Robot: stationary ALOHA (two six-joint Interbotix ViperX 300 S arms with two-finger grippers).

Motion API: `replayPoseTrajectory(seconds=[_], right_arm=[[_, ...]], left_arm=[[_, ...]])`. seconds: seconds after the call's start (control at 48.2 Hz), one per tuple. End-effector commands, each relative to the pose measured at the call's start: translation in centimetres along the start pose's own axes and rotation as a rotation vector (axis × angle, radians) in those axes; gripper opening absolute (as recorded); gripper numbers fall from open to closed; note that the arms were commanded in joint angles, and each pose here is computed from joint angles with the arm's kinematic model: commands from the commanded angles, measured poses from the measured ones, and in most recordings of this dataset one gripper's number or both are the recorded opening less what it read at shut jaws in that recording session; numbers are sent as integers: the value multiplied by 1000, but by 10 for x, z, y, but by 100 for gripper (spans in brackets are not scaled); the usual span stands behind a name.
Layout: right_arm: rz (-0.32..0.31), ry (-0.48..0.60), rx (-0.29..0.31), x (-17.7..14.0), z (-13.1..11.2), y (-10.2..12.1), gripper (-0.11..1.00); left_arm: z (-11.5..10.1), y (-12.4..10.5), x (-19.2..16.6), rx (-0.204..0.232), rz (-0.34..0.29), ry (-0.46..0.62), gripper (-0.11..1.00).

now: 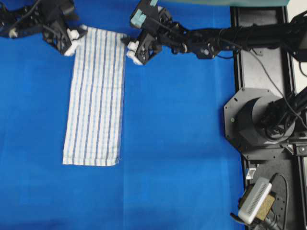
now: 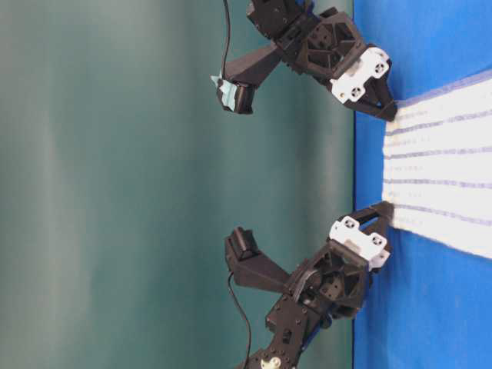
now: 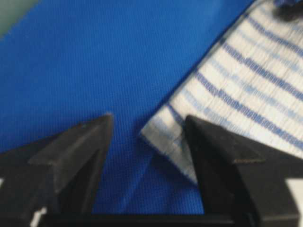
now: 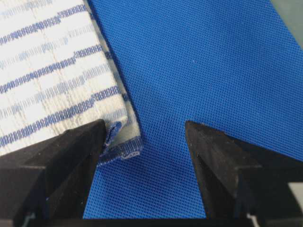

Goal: Fold the blue towel.
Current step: 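Move both grippers to the top end of the towel strip and grasp, then fold the top end down over the bottom half of the strip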

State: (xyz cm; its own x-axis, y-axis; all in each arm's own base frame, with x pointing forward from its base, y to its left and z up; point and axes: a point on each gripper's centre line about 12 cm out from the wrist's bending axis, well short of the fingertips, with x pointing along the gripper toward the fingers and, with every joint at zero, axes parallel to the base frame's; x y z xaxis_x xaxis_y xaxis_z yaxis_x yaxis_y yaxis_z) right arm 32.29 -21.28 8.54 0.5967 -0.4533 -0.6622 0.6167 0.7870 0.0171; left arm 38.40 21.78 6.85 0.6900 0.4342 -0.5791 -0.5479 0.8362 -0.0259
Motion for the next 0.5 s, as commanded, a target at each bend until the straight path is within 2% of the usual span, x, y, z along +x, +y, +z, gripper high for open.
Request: replayPoseTrajectory(seconds=[0.0, 0.083, 0.145, 0.228, 0.332, 0.374, 0.477], right_arm=[[6, -27, 1, 1, 9, 4, 82], [15, -17, -7, 5, 8, 9, 79], [21, -16, -11, 6, 8, 12, 71], [28, -16, -18, 5, 7, 16, 53], [31, -7, -19, 5, 6, 17, 25], [33, -1, -22, 5, 5, 17, 19], [34, 2, -22, 5, 5, 18, 19]], left_arm=[[7, -8, 2, 6, -14, -22, 52], [4, -11, 4, 12, -20, -16, 42], [3, -13, 5, 14, -22, -11, 35], [2, -13, 5, 14, -22, -8, 23], [0, -12, 4, 18, -22, -1, 10], [-1, -12, 3, 21, -22, 2, 7], [-1, -12, 3, 21, -22, 2, 7]])
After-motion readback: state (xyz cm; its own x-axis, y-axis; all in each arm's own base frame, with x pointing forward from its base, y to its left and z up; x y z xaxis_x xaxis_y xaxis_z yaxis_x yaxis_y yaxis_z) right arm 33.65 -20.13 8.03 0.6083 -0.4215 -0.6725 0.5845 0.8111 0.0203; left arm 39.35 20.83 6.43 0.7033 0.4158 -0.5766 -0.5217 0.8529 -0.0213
